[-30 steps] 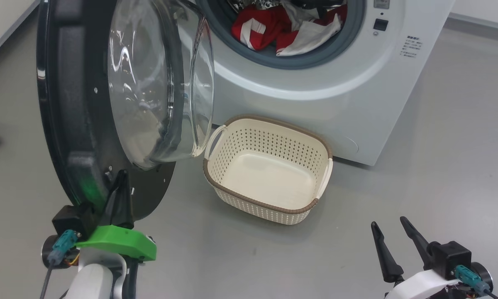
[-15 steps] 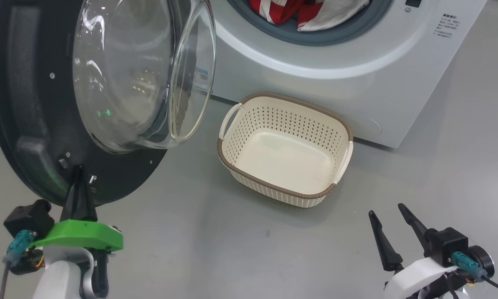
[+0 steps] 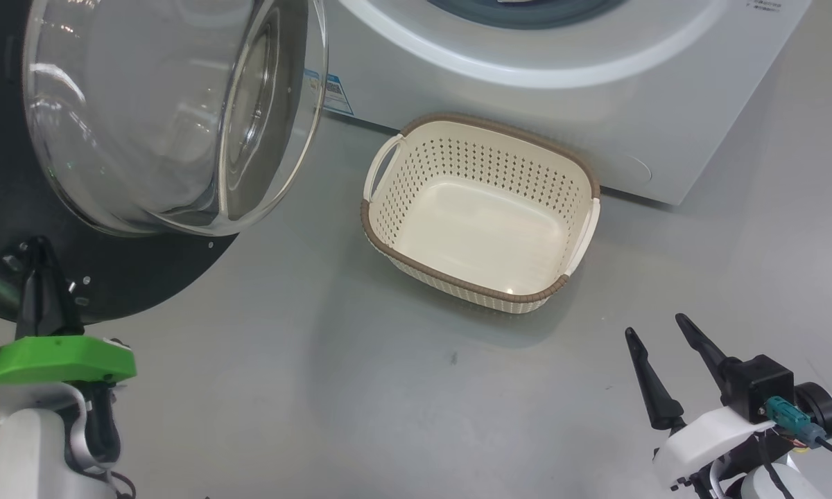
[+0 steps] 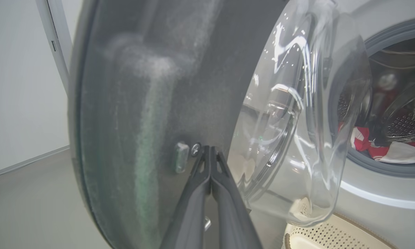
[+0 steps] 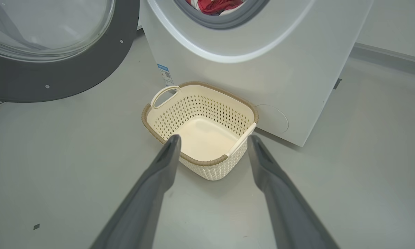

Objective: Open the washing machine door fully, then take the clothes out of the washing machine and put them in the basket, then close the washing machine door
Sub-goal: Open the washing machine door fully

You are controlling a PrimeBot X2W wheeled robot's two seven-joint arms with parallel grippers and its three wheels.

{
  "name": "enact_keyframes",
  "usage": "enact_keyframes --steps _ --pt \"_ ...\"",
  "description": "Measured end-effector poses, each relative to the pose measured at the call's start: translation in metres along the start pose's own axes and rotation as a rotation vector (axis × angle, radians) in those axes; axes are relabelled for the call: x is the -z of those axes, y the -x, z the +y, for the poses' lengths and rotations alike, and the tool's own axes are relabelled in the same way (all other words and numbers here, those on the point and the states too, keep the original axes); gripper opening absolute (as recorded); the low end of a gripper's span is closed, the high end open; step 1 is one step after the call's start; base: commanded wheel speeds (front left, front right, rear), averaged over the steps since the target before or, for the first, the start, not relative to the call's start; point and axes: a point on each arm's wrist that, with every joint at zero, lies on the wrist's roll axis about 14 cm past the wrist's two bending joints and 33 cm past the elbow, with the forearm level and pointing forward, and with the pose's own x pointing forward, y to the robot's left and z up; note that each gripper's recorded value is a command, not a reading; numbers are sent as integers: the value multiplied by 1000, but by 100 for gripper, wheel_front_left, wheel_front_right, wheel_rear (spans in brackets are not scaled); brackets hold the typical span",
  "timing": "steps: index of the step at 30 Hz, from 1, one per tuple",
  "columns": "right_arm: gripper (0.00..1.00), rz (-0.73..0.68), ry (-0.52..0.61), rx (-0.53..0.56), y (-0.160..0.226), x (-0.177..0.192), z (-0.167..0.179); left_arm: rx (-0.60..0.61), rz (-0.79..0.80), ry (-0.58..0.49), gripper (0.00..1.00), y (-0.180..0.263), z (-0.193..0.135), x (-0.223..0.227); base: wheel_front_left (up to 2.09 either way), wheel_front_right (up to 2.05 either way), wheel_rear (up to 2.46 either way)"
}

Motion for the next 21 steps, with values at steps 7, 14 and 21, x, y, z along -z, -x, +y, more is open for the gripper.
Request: enact_keyframes --steps 7,14,21 --pt "100 23 -2 2 -7 6 -9 -27 1 -54 0 -16 13 -1 0 0 0" --pt "100 49 0 15 -12 15 -22 -69 25 -68 0 -33 26 6 0 0 0" --pt "100 64 16 49 -15 19 -41 -119 40 -92 0 -46 45 7 0 0 0"
